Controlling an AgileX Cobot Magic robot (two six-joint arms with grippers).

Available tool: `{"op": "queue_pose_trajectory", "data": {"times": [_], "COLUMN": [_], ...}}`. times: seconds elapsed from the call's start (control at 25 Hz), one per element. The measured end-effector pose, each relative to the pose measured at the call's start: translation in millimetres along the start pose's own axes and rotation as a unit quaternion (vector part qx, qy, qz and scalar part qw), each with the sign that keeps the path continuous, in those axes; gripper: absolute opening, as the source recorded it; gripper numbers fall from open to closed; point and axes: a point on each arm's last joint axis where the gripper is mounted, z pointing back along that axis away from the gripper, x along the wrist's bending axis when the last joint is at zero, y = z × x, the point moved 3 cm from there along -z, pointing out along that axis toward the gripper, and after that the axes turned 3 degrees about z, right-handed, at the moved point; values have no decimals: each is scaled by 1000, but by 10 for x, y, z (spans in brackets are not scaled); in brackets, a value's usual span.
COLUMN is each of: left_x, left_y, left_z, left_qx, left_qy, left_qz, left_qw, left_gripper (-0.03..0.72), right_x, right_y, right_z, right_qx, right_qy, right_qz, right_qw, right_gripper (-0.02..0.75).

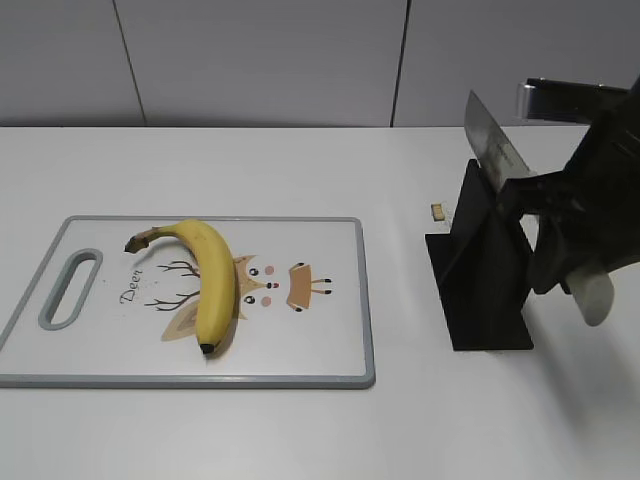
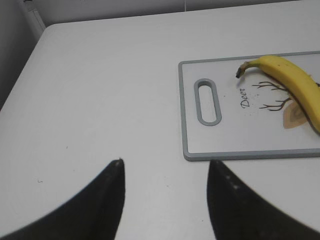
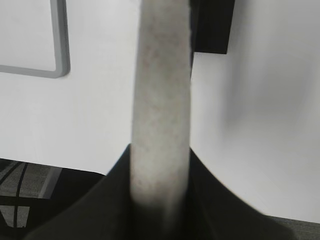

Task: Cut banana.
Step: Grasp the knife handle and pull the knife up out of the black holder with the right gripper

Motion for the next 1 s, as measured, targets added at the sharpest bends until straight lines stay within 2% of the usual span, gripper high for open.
{"op": "queue_pose_trajectory", "data": {"times": [0.4,0.6,0.84,1.0], "left_x": [1,1,-14,-26], "left_y": [0,0,-33,-123], "left_z": [0,0,-102,-223], "left_qx": [0,0,38,73], "left_qy": [0,0,14,31], "left_qz": [0,0,-13,-32], "left_qw": [1000,1000,999,996], "left_gripper": [500,500,500,500], "right_x": [14,0,36,90], "right_y": [86,93,41,-77], "right_z": [288,440,597,681], "right_qx": [-49,-77,-81,-91], "right_qy": [-7,3,12,16], "right_qz": [12,27,120,199], "right_qw": [999,997,989,976], "right_gripper": [174,174,174,172]}}
